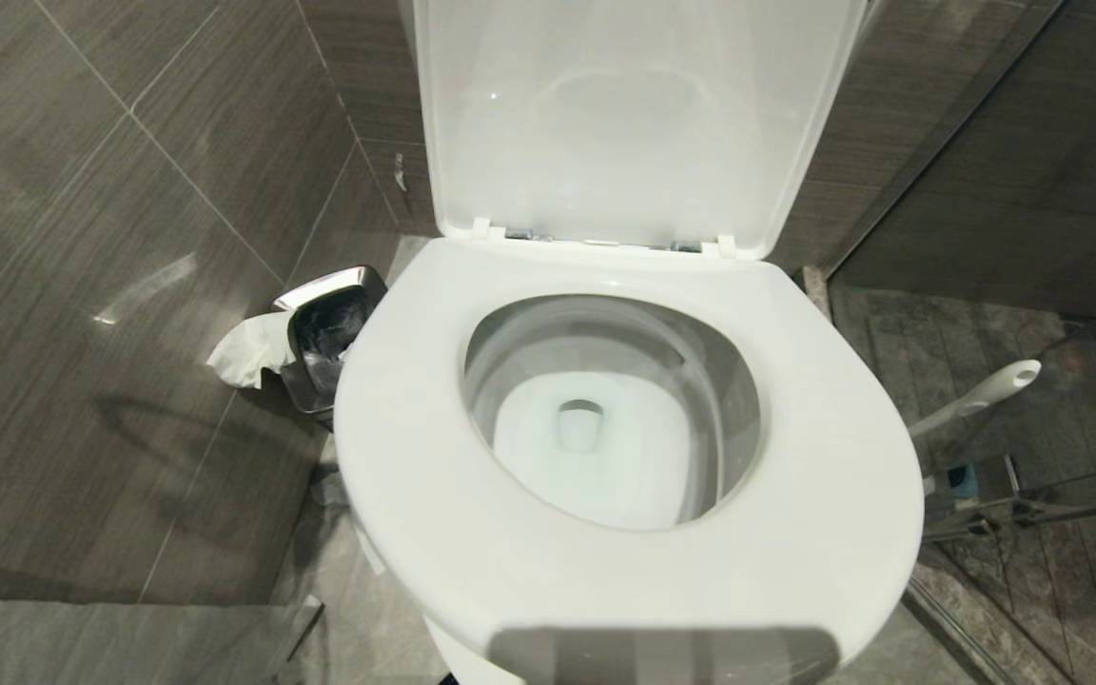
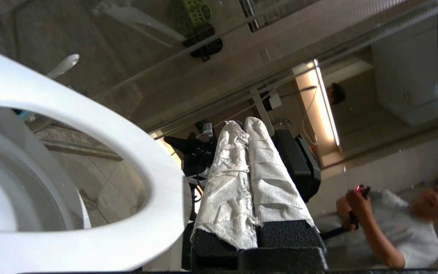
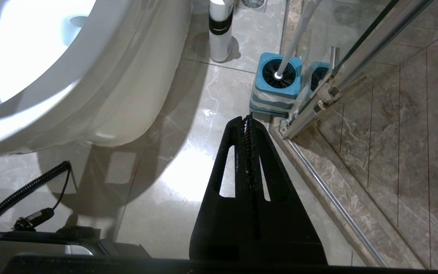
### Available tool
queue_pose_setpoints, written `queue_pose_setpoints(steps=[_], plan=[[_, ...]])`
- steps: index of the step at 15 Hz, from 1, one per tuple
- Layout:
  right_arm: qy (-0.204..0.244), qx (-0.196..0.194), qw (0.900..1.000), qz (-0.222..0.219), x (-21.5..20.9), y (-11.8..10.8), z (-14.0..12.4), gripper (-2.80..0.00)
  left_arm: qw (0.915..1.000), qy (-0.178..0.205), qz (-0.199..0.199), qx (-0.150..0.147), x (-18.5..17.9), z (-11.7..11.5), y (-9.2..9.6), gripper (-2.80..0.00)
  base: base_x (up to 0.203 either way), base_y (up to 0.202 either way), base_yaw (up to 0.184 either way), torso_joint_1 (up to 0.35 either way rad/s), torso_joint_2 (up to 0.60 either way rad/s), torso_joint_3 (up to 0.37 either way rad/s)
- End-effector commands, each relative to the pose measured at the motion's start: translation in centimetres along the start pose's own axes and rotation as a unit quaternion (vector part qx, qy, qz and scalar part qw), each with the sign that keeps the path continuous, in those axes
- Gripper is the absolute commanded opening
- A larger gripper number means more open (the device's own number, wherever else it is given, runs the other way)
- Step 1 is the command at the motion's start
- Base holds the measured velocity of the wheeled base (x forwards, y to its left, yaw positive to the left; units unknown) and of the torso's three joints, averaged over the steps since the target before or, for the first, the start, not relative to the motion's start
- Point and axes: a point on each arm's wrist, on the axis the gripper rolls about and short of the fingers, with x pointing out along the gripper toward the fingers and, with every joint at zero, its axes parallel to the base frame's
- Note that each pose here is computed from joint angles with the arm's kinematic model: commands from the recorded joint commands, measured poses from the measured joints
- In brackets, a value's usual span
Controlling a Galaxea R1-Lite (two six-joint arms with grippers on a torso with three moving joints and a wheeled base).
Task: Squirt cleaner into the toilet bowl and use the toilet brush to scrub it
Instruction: Close the toilet lid
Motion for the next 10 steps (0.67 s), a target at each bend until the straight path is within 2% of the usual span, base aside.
queue_pose_setpoints(steps=[1, 2, 3, 4, 5, 6, 7, 8, 9, 10], plan=[[0.001, 0.001, 1.0, 0.0, 0.0, 0.0, 0.0, -2.8, 0.999, -0.006, 0.017, -0.04, -0.7, -0.4, 1.4, -2.8, 0.0, 0.0, 0.0, 0.0, 0.0, 0.0], [0.001, 0.0, 1.0, 0.001, 0.0, 0.0, 0.0, -2.8, 0.9973, -0.003, 0.012, -0.073, -0.5, -0.7, 1.1, -2.8, 0.0, 0.0, 0.0, 0.0, 0.0, 0.0], [0.001, 0.001, 1.0, 0.0, 0.0, 0.0, 0.0, -2.8, 0.9911, -0.003, 0.005, -0.133, -0.1, -1.2, 1.6, -2.8, 0.0, 0.0, 0.0, 0.0, 0.0, 0.0], [0.001, 0.002, 1.0, 0.0, 0.0, 0.0, 0.0, -2.8, 0.9826, -0.033, -0.015, -0.182, 0.3, -1.2, 2.2, -2.8, 0.0, 0.0, 0.0, 0.0, 0.0, 0.0], [0.001, 0.001, 1.0, 0.0, 0.0, 0.0, 0.0, -2.8, 0.9636, -0.09, -0.044, -0.248, 0.7, -0.7, 2.6, -2.8, 0.0, 0.0, 0.0, 0.0, 0.0, 0.0], [0.001, 0.002, 1.0, 0.0, 0.0, 0.0, 0.0, -2.8, 0.9327, -0.123, -0.062, -0.333, 1.1, 0.2, 2.7, -2.8, 0.0, 0.0, 0.0, 0.0, 0.0, 0.0], [0.001, 0.002, 1.0, 0.0, 0.0, 0.0, 0.0, -2.8, 0.9068, -0.137, -0.069, -0.393, 1.5, 0.8, 2.7, -2.8, 0.0, 0.0, 0.0, 0.0, 0.0, 0.0], [0.001, 0.002, 1.0, 0.0, 0.0, 0.0, 0.0, -2.8, 0.8858, -0.141, -0.068, -0.437, 2.3, 1.0, 3.1, -2.8, 0.0, 0.0, 0.0, 0.0, 0.0, 0.0], [0.001, 0.002, 1.0, 0.0, 0.0, 0.0, 0.0, -2.8, 0.8902, -0.137, -0.064, -0.43, 3.0, 1.0, 3.4, -2.8, 0.0, 0.0, 0.0, 0.0, 0.0, 0.0], [0.001, 0.002, 1.0, 0.0, 0.0, 0.0, 0.0, -2.8, 0.9113, -0.135, -0.051, -0.385, 3.5, 0.8, 3.7, -2.8, 0.0, 0.0, 0.0, 0.0, 0.0, 0.0]])
